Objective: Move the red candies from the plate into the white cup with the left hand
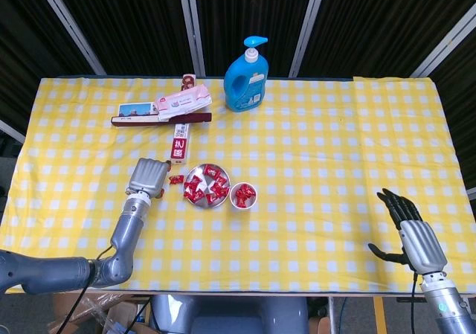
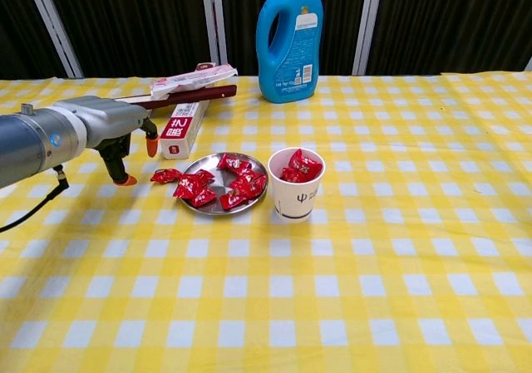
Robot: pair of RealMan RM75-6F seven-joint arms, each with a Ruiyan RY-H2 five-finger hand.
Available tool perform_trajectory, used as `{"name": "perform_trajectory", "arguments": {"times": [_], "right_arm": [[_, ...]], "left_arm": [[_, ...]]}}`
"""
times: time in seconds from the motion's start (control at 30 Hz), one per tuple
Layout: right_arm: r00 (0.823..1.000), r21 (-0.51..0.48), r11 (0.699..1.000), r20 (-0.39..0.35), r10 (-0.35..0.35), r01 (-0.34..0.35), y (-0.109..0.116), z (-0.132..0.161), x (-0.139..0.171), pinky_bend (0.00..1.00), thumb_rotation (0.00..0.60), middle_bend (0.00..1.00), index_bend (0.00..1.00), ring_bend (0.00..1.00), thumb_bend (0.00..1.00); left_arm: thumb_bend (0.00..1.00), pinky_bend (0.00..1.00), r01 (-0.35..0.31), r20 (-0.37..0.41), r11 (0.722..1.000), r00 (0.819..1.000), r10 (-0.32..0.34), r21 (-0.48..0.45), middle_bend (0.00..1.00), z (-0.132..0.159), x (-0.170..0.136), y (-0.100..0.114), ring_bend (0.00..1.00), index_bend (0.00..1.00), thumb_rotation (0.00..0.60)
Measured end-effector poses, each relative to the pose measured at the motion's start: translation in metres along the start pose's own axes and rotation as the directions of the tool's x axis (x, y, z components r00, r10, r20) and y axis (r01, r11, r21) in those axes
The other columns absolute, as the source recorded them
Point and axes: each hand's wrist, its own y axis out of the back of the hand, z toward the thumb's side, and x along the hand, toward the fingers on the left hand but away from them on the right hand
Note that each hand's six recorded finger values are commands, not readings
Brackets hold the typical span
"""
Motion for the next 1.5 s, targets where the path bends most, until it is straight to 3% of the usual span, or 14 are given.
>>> {"name": "perform_trajectory", "arguments": {"times": [0.27, 0.63, 0.9, 1.07, 1.33, 1.5], "right_arm": [[1.0, -0.004, 1.0, 0.0, 0.002, -0.002, 0.0, 0.0, 0.0, 0.0, 0.6, 0.0, 0.0, 0.0, 0.28], [1.0, -0.007, 1.0, 0.0, 0.003, -0.003, 0.0, 0.0, 0.0, 0.0, 0.6, 0.0, 0.0, 0.0, 0.28], [1.0, -0.009, 1.0, 0.002, 0.003, -0.003, 0.0, 0.0, 0.001, 0.0, 0.6, 0.0, 0.0, 0.0, 0.28], [1.0, -0.011, 1.0, 0.004, 0.0, 0.0, 0.001, -0.001, 0.001, 0.0, 0.6, 0.0, 0.0, 0.0, 0.28], [1.0, -0.015, 1.0, 0.002, -0.001, 0.001, 0.001, -0.001, 0.002, 0.0, 0.6, 0.0, 0.0, 0.0, 0.28], [1.0, -0.013, 1.0, -0.001, 0.001, -0.001, 0.0, 0.001, 0.001, 0.0, 0.6, 0.0, 0.0, 0.0, 0.28]], "left_arm": [[0.34, 0.97, 0.021, 0.0, 1.0, 1.0, -0.021, 0.003, 0.98, 0.01, 0.007, -0.01, 1.0, 0.35, 0.6], [0.37, 0.97, -0.01, 0.005, 1.0, 1.0, 0.01, -0.014, 0.98, 0.023, 0.017, -0.007, 1.0, 0.38, 0.6], [0.44, 0.97, 0.005, 0.005, 1.0, 1.0, -0.005, -0.009, 0.98, 0.028, 0.021, -0.017, 1.0, 0.55, 0.6], [0.45, 0.97, -0.003, 0.007, 1.0, 1.0, 0.003, -0.016, 0.98, 0.027, 0.019, -0.019, 1.0, 0.58, 0.6], [0.44, 0.97, -0.05, 0.011, 0.998, 0.999, 0.05, -0.04, 0.98, 0.012, 0.009, -0.001, 1.0, 0.57, 0.6], [0.44, 0.97, -0.095, 0.05, 0.987, 0.993, 0.102, -0.13, 0.98, 0.013, -0.005, 0.026, 1.0, 0.57, 0.6]]}}
